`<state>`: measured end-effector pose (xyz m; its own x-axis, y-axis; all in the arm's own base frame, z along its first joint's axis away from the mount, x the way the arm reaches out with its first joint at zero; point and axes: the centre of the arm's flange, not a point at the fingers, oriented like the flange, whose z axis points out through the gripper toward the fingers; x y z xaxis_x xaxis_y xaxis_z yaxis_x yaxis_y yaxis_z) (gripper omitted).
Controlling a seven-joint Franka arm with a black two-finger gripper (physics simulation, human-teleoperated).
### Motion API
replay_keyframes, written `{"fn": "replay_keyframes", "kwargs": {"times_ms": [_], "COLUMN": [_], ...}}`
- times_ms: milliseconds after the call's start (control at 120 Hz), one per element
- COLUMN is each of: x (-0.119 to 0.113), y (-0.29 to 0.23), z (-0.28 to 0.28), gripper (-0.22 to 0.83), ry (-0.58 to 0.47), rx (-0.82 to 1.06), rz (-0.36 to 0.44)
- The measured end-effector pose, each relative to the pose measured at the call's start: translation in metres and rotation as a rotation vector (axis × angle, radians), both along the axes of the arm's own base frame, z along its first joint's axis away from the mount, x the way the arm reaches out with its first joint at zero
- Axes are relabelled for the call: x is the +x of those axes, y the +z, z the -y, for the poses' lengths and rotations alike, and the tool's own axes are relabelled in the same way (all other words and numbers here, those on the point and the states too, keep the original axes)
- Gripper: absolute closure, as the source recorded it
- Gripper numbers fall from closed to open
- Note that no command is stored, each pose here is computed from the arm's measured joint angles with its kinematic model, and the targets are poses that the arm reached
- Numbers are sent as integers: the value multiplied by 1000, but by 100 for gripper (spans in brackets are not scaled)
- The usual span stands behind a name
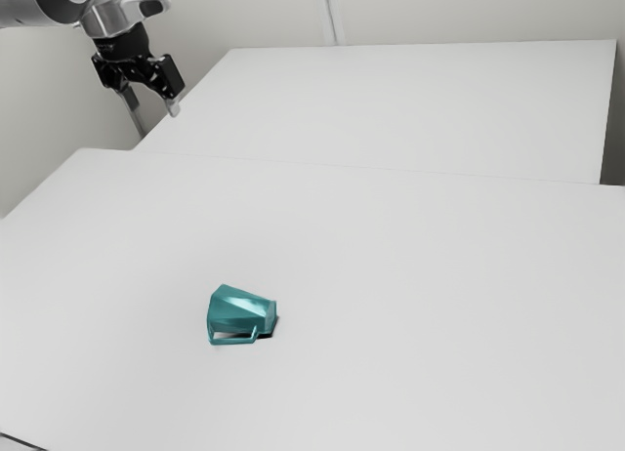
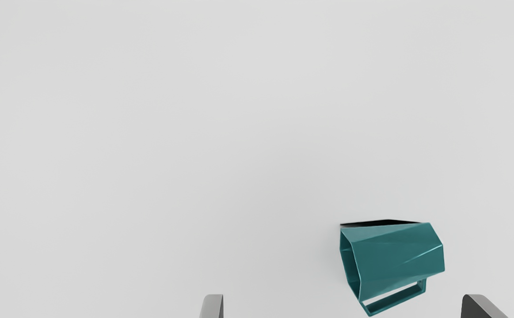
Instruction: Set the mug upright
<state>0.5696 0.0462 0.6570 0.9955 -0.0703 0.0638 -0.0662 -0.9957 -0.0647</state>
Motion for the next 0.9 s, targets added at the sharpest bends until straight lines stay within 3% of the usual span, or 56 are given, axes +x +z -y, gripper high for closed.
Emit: {"fn": "replay_keyframes", "kwargs": {"times_ms": [325, 533, 900], "x": [-8, -50, -123], "y": [-2, -17, -84], "z": [-2, -3, -17], "gripper": [2, 2, 2], "ry": [-8, 1, 133], "rx": [-9, -90, -300], "rz": [5, -3, 4]}}
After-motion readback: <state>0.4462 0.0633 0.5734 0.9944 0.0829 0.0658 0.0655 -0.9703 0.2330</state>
